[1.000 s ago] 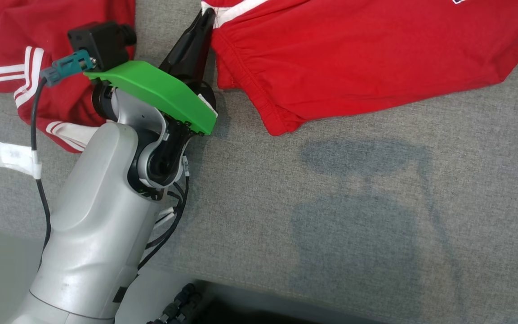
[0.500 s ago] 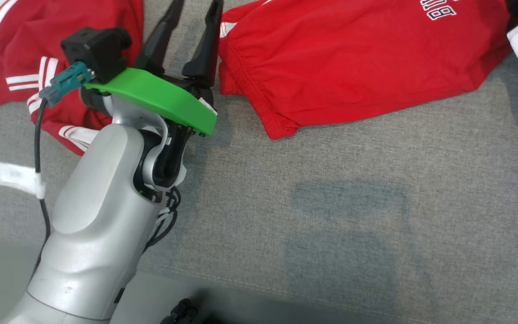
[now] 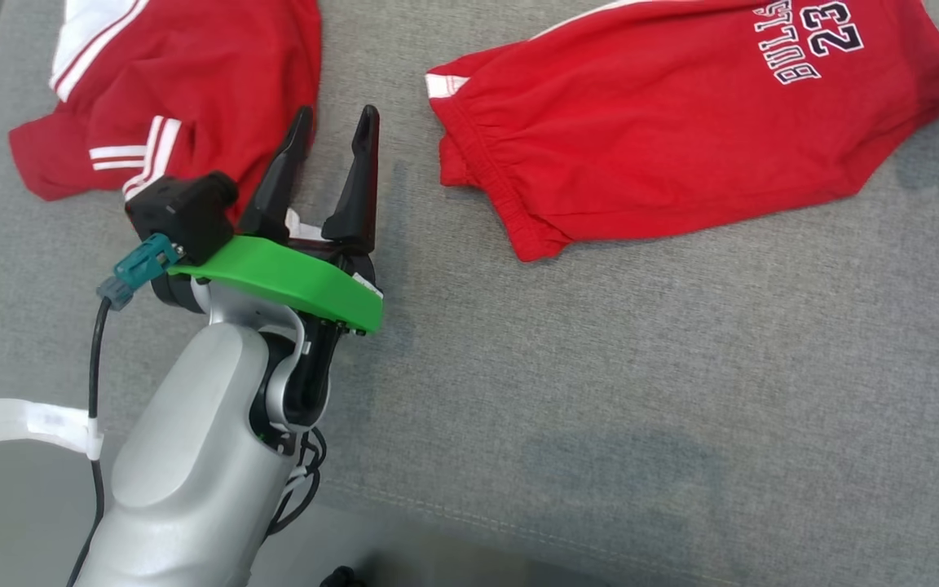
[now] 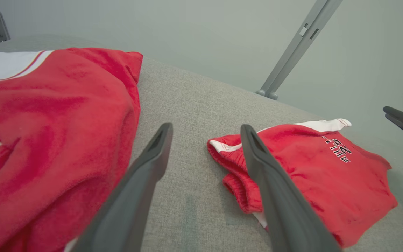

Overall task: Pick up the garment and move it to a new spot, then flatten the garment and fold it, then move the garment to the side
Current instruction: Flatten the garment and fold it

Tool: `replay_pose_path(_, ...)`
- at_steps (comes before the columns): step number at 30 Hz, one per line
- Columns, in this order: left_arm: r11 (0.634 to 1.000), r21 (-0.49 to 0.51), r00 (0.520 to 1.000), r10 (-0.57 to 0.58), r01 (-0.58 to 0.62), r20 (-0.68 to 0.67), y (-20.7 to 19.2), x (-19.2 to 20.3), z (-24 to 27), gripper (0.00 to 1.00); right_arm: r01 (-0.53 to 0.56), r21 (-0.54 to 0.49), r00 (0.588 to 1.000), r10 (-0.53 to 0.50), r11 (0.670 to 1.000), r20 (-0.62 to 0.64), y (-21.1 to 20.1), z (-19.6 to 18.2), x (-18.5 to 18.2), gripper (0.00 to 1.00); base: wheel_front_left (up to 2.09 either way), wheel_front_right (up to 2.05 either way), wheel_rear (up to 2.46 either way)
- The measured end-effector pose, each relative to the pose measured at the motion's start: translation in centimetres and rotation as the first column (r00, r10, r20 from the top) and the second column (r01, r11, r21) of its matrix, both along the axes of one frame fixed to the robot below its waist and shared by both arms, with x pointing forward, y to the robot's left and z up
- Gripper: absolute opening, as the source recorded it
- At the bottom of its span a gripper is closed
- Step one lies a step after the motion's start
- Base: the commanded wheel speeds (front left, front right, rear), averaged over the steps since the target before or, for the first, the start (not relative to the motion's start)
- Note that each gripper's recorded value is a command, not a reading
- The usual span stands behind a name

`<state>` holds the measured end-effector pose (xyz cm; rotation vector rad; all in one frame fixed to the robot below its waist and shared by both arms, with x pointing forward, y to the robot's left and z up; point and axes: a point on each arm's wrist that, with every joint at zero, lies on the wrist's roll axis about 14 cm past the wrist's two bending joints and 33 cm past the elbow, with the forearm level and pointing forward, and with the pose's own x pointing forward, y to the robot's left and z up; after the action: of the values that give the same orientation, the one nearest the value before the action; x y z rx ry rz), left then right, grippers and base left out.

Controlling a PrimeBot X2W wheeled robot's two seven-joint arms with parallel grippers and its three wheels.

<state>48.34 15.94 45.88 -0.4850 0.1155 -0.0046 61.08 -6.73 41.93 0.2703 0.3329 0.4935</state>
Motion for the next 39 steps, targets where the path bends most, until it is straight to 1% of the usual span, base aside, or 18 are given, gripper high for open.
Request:
replay_pose_path(2, 1.0, -0.001, 1.0, 0.008, -0.008, 0.019, 0.2, -0.2, 0.8, 1.0, -0.003, -0.002, 1.0, 0.003, 1.0, 0.001, 0.4, 0.2, 0.1, 1.0, 0.0, 0.0, 0.0)
replay_pose_path(6, 1.0, 0.007, 0.997, 0.025, -0.026, 0.078, 0.7, -0.3, 2.7, 1.0, -0.037, -0.054, 0.999, 0.035, 0.998, -0.03, 0.8, -0.5, -0.1, 1.0, 0.0, 0.0, 0.0)
replay_pose_path(7, 1.0, 0.007, 0.997, 0.025, -0.026, 0.078, 0.7, -0.3, 2.7, 1.0, -0.037, -0.054, 0.999, 0.035, 0.998, -0.03, 0.8, -0.5, -0.1, 1.0, 0.0, 0.0, 0.0)
replay_pose_path(10, 0.999, 0.038, 0.994, 0.032, -0.036, 0.109, 1.2, -0.5, 3.7, 1.0, -0.068, -0.108, 0.995, 0.06, 0.992, -0.081, 0.8, -2.1, -0.5, 1.0, 0.0, 0.0, 0.0)
replay_pose_path(14, 0.997, 0.049, 0.992, 0.049, -0.056, 0.12, 1.8, -1.0, 4.1, 1.0, -0.109, -0.167, 0.984, 0.083, 0.98, -0.158, 0.7, -4.4, -1.2, 1.0, 0.0, 0.0, 0.0)
replay_pose_path(18, 0.994, 0.05, 0.991, 0.089, -0.094, 0.097, 2.9, -2.1, 3.3, 1.0, -0.156, -0.22, 0.967, 0.104, 0.963, -0.234, 0.7, -6.6, -1.7, 1.0, 0.0, 0.0, 0.0)
replay_pose_path(20, 0.992, 0.051, 0.99, 0.106, -0.111, 0.097, 3.4, -2.4, 3.3, 1.0, -0.174, -0.237, 0.964, 0.116, 0.956, -0.239, 0.9, -7.1, -1.8, 1.0, 0.0, 0.0, 0.0)
replay_pose_path(26, 0.987, 0.075, 0.985, 0.134, -0.142, 0.106, 4.4, -2.8, 3.8, 1.0, -0.211, -0.25, 0.936, 0.122, 0.945, -0.329, 1.0, -8.6, -2.2, 1.0, 0.0, 0.0, 0.0)
replay_pose_path(28, 0.986, 0.083, 0.984, 0.136, -0.146, 0.115, 4.5, -3.0, 4.1, 1.0, -0.218, -0.231, 0.921, 0.122, 0.948, -0.369, 1.1, -8.8, -2.4, 1.0, 0.0, 0.0, 0.0)
replay_pose_path(29, 0.985, 0.086, 0.983, 0.138, -0.149, 0.119, 4.6, -3.1, 4.2, 1.0, -0.222, -0.215, 0.912, 0.124, 0.951, -0.39, 1.3, -8.8, -2.5, 0.88, 0.0, 0.0, 0.0)
replay_pose_path(31, 0.983, 0.092, 0.982, 0.146, -0.157, 0.118, 4.9, -3.4, 4.3, 1.0, -0.218, -0.161, 0.889, 0.128, 0.963, -0.44, 2.0, -8.8, -2.9, 0.08, 0.0, 0.0, 0.0)
replay_pose_path(32, 0.983, 0.096, 0.982, 0.148, -0.16, 0.118, 5.0, -3.5, 4.3, 1.0, -0.221, -0.132, 0.877, 0.138, 0.966, -0.461, 2.5, -8.8, -3.1, 0.0, 0.0, 0.0, 0.0)
replay_pose_path(34, 0.981, 0.105, 0.982, 0.15, -0.162, 0.114, 5.1, -3.8, 4.1, 1.0, -0.222, -0.057, 0.844, 0.163, 0.973, -0.51, 3.6, -8.6, -3.7, 0.0, 0.0, 0.0, 0.0)
replay_pose_path(36, 0.98, 0.108, 0.982, 0.155, -0.167, 0.109, 5.4, -4.0, 4.0, 1.0, -0.237, 0.011, 0.816, 0.205, 0.972, -0.541, 5.1, -8.4, -4.7, 0.0, 0.0, 0.0, 0.0)
replay_pose_path(39, 0.975, 0.128, 0.98, 0.166, -0.18, 0.11, 6.2, -4.2, 4.0, 1.0, -0.234, 0.076, 0.804, 0.237, 0.969, -0.545, 6.4, -7.5, -5.4, 0.0, 0.0, 0.0, 0.0)
